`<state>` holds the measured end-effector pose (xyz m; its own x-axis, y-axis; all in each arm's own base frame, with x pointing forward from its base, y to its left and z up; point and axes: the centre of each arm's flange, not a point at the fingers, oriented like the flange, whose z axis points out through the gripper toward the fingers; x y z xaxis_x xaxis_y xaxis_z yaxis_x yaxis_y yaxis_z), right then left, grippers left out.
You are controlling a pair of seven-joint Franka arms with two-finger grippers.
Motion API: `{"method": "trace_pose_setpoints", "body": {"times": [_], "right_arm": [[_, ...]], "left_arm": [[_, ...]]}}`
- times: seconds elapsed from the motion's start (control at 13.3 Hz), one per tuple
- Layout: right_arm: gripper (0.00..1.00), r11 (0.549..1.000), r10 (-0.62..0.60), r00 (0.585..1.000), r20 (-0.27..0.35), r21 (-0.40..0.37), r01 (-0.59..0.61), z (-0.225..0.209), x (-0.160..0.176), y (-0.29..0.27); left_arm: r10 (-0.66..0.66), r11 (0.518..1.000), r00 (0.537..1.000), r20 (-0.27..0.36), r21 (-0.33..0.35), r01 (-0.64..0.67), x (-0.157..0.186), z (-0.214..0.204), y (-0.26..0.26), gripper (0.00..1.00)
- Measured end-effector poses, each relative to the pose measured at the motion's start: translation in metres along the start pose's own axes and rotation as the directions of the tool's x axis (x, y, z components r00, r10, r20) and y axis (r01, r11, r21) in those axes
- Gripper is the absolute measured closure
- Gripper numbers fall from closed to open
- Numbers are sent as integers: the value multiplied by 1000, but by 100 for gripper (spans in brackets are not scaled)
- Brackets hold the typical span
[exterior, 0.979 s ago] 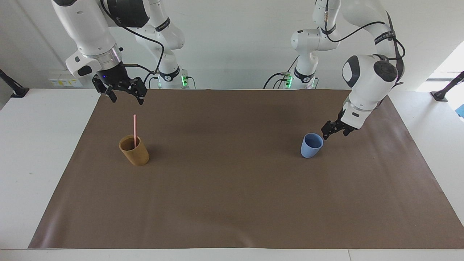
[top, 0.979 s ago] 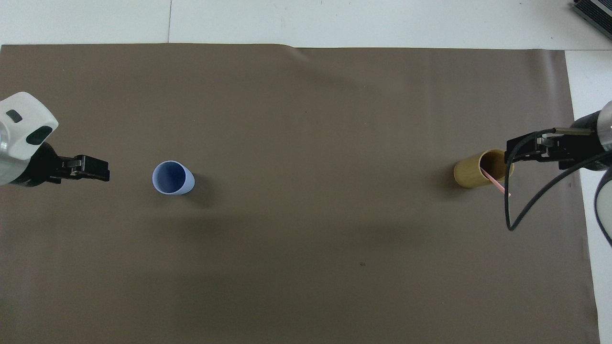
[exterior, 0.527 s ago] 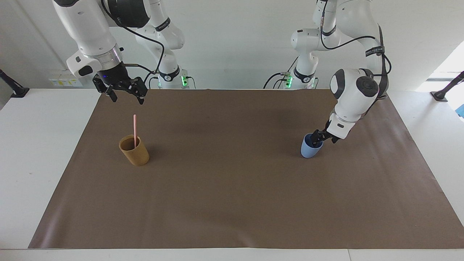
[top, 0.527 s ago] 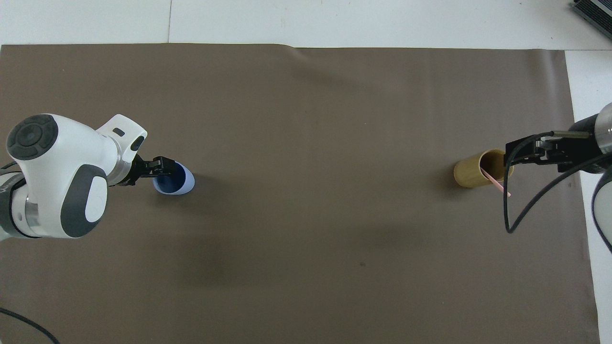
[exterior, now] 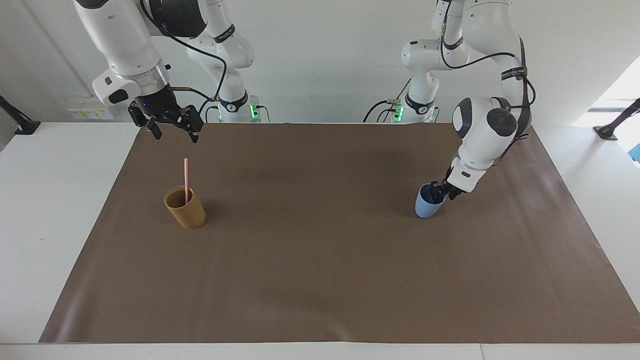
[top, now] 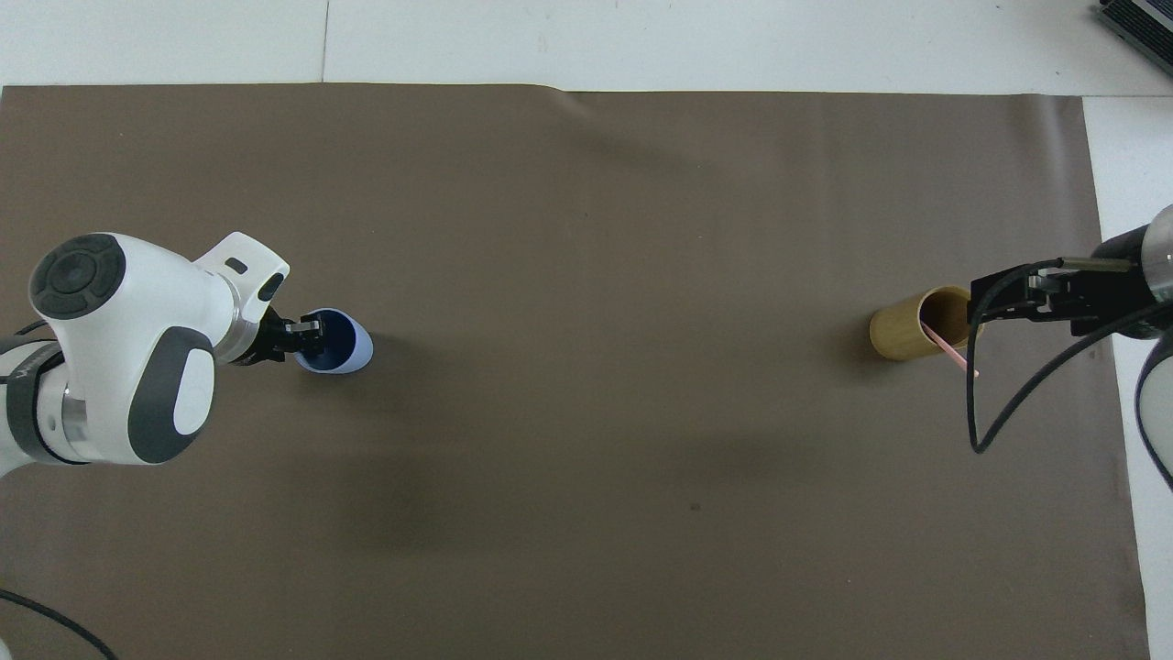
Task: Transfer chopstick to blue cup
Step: 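Slide the blue cup with the left gripper toward the table center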
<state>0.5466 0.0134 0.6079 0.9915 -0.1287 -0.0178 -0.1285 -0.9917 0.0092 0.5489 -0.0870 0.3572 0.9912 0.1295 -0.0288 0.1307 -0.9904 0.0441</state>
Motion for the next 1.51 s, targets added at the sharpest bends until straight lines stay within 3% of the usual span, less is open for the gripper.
{"method": "trace_pose_setpoints", "body": {"times": [0.23, 0.3, 0.68, 0.9, 1.13, 1.36, 1.51], "right_arm": [[0, 1000, 1, 1000, 1, 0, -1, 1, 0, 1], [0, 1000, 1, 1000, 1, 0, -1, 1, 0, 1], [0, 1000, 1, 1000, 0, 0, -1, 1, 0, 1], [0, 1000, 1, 1000, 0, 0, -1, 1, 0, 1], [0, 1000, 2, 1000, 0, 0, -2, 1, 0, 1], [0, 1000, 2, 1000, 0, 0, -2, 1, 0, 1], [0, 1000, 2, 1000, 1, 0, -2, 1, 0, 1]], "left_arm": [[2, 1000, 1000, -1, -2, -2, 0, -1, 0, 91], [4, 1000, 1000, -5, -4, -4, 0, -3, 1, 95], [4, 1000, 1000, -14, -7, -4, 3, -9, 3, 95], [-25, 1000, 1000, -13, -14, 25, 16, -69, 27, 95], [-89, 996, 995, -40, -35, 88, 4, -136, 92, 95], [-115, 992, 992, -44, -64, 112, -37, -141, 177, 95], [-110, 991, 994, -26, -76, 108, -63, -119, 231, 95]]}}
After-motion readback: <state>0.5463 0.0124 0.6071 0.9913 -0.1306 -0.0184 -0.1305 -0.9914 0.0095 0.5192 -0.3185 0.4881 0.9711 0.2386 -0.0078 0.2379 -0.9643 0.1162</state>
